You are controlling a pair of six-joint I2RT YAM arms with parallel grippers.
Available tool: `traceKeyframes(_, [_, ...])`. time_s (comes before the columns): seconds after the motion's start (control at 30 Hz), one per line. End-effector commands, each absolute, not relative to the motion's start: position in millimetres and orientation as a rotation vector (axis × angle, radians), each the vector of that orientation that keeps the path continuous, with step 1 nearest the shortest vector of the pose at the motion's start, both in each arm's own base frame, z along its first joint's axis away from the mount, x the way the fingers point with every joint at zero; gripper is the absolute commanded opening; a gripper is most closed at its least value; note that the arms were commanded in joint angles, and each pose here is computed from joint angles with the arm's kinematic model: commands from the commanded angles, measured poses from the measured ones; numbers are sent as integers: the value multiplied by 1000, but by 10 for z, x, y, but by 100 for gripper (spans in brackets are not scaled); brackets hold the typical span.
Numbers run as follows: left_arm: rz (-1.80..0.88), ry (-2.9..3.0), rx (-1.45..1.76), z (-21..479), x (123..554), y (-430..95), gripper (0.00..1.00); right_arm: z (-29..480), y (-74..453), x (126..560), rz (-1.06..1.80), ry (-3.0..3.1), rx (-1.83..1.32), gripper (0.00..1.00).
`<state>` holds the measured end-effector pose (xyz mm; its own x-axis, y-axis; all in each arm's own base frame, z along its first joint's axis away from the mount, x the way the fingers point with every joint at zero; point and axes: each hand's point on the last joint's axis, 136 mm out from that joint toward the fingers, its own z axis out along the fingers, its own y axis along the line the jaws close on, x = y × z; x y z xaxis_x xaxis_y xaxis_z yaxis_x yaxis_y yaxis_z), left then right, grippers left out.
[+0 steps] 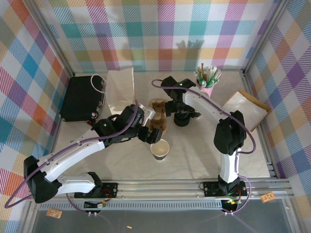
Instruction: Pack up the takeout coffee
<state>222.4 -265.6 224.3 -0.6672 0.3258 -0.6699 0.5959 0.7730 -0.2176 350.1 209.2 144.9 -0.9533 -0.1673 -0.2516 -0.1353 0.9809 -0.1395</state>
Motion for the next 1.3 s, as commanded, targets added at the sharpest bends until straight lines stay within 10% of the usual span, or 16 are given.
traceKeyframes(0.0, [-591, 2304, 726, 2278, 2194, -2698, 100, 1446, 2024, 3618, -240, 2835, -207, 89])
traceKeyframes(1.27, [-552, 2362, 709, 2192, 2187, -2646, 99, 1021, 1876, 3739, -340, 2894, -185, 84])
